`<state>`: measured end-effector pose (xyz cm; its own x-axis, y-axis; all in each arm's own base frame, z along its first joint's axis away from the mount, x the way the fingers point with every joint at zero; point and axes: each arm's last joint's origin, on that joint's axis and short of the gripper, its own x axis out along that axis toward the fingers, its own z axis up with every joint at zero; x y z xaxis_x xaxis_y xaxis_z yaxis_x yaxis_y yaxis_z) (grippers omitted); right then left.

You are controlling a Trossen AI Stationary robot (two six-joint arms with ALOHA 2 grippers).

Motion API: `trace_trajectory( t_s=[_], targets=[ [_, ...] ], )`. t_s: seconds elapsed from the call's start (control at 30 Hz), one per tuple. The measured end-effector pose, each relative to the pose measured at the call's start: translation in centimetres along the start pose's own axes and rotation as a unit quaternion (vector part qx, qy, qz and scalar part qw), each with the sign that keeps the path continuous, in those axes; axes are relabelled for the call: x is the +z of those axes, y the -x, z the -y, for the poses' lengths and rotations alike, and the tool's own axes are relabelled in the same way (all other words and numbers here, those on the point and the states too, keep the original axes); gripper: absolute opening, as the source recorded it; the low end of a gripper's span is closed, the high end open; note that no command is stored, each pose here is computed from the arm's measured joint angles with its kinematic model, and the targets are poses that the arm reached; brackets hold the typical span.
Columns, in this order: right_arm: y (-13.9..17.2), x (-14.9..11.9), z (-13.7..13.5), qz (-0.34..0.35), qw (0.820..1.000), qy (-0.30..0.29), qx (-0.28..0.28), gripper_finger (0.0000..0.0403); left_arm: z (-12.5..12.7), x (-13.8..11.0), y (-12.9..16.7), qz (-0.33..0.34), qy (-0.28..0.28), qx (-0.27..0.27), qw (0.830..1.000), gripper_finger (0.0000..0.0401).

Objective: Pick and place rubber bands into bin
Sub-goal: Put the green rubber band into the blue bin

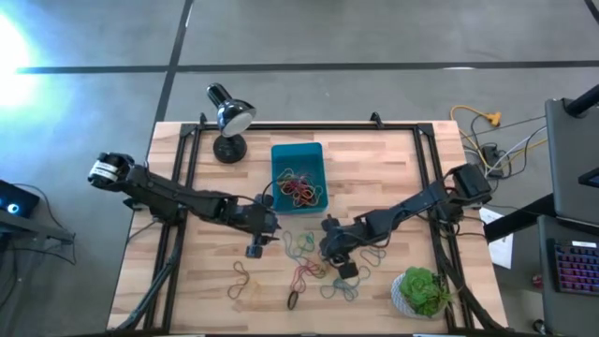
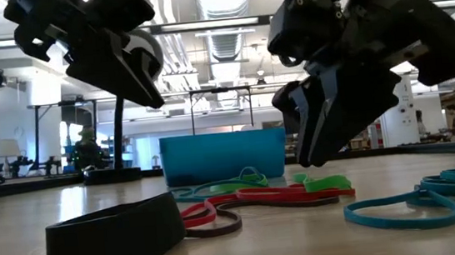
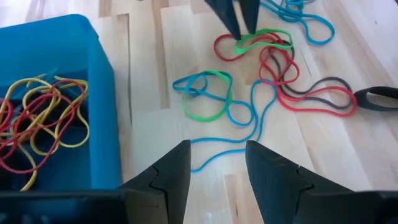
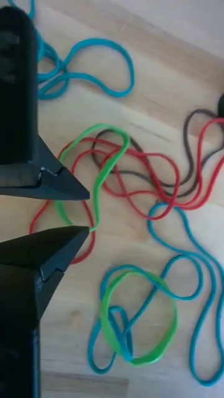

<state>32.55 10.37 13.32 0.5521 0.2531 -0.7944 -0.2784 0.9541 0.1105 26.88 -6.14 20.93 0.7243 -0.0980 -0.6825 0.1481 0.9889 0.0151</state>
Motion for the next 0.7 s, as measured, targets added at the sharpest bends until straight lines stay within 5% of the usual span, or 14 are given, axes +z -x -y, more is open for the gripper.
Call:
trace_trajectory(
  t_s=[0.7],
  targets=[
    [-1.6, -0.8, 0.3, -0.015, 1.0, -0.004, -0.017, 0.0062, 0.1, 0.1, 0.0, 0.004, -0.001, 0.001, 1.0, 0.0138]
  ],
)
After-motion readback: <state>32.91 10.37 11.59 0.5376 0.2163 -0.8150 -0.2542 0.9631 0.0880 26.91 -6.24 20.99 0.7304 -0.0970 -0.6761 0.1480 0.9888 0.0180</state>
